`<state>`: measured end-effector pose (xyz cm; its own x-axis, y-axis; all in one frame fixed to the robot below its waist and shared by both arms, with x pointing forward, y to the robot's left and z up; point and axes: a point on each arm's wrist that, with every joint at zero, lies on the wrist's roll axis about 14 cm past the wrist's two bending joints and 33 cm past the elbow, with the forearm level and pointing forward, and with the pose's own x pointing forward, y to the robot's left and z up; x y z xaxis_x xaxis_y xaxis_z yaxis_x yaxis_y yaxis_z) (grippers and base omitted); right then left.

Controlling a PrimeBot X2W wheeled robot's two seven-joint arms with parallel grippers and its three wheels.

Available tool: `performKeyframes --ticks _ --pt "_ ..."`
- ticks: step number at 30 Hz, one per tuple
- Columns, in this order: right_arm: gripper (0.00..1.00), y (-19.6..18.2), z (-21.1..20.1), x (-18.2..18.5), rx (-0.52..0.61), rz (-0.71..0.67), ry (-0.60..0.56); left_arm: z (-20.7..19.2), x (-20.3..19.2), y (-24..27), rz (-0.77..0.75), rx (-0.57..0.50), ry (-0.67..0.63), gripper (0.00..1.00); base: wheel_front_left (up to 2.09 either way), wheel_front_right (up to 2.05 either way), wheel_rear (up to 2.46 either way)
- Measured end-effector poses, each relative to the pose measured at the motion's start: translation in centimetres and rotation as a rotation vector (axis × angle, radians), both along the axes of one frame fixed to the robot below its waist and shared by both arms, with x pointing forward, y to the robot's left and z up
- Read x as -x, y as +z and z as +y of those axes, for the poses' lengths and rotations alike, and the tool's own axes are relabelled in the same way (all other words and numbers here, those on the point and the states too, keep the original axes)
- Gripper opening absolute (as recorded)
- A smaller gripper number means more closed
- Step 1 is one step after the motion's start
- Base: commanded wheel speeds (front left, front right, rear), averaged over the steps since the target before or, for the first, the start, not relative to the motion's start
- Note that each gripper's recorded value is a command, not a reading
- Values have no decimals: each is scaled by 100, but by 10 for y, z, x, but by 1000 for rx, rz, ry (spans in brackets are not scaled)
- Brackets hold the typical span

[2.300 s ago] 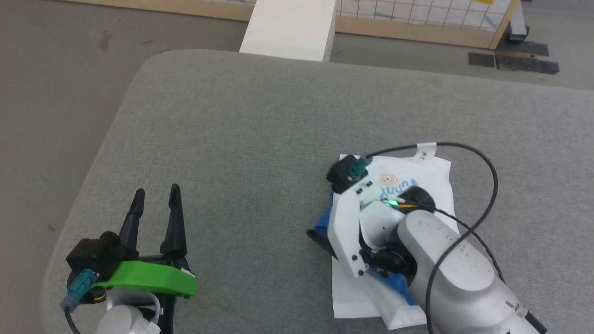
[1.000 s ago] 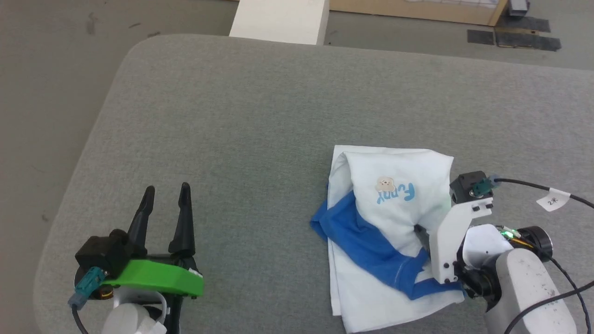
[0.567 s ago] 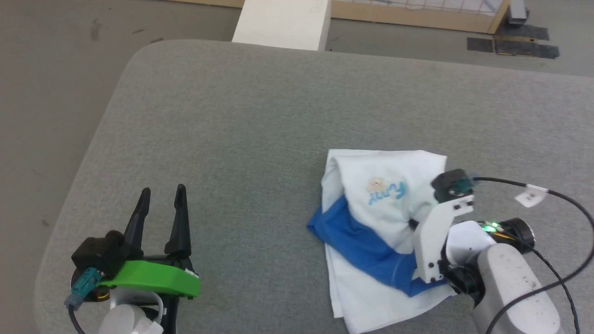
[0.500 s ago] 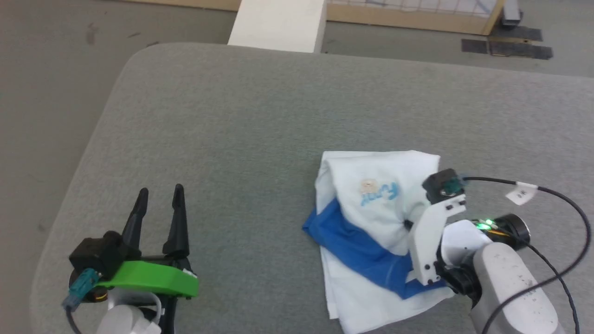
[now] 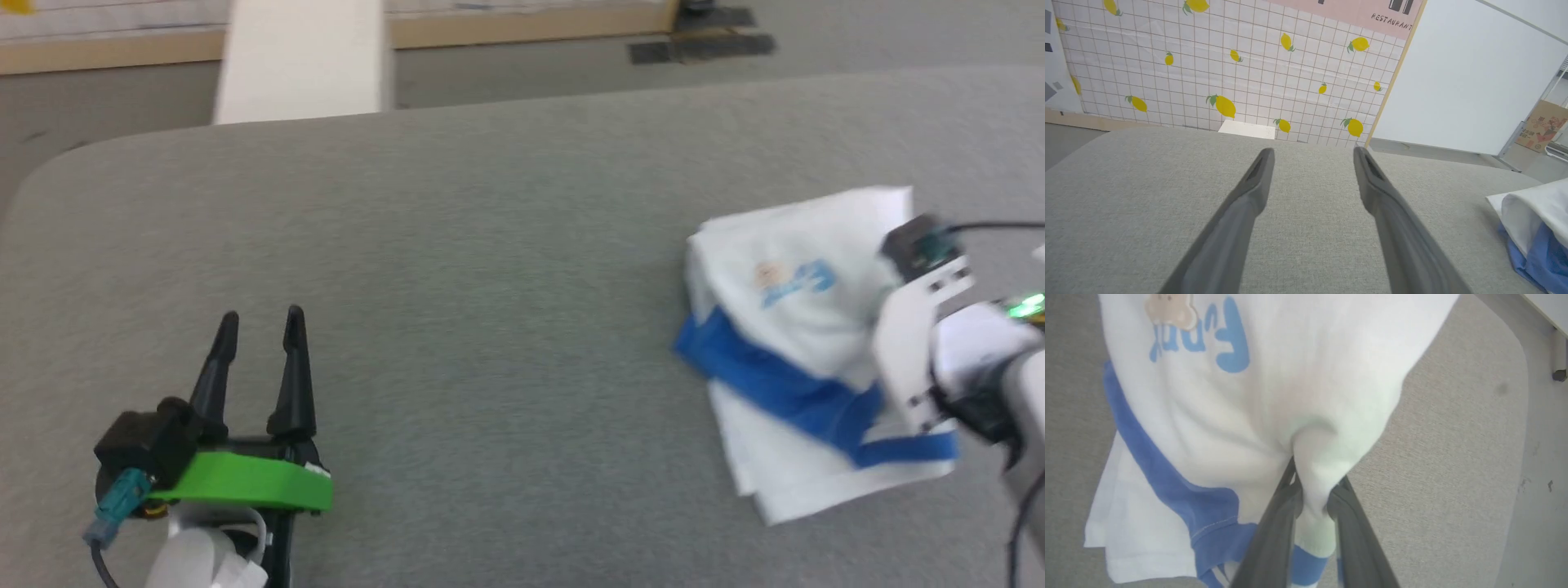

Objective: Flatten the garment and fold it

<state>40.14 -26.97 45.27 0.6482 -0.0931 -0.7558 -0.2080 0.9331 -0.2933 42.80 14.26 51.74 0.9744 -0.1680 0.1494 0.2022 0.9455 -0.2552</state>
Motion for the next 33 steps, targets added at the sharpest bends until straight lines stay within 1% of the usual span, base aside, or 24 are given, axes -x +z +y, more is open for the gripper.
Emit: performKeyframes --ticks 3,6,12,17,24,25,26,29,32,33 --pt "0 8 -46 5 54 -3 -106 -18 -15 -1 -10 -13 -62 100 0 0 0" --pt "0 8 -85 12 106 20 -201 -29 -29 -8 -2 -27 -106 100 0 0 0" --pt "0 14 -148 13 205 17 -362 -34 -55 -27 23 -56 -149 100 0 0 0" --pt "0 8 -180 3 271 27 -441 -20 -68 -54 72 -87 -134 100 0 0 0" --pt "0 -6 -211 -10 349 48 -531 3 -73 -88 150 -120 -94 100 0 0 0" --pt "3 -9 -215 -10 361 56 -548 7 -73 -92 158 -123 -86 100 0 0 0" --pt "100 -13 -221 -13 382 59 -579 16 -71 -98 177 -135 -67 100 0 0 0" --pt "100 -10 -221 -21 351 0 -609 23 -69 -100 185 -141 -47 100 0 0 0" --pt "100 3 -215 -36 323 -95 -589 28 -67 -92 168 -135 -23 100 0 0 0" --pt "100 10 -212 -43 319 -133 -567 30 -67 -89 163 -134 -15 100 0 0 0"
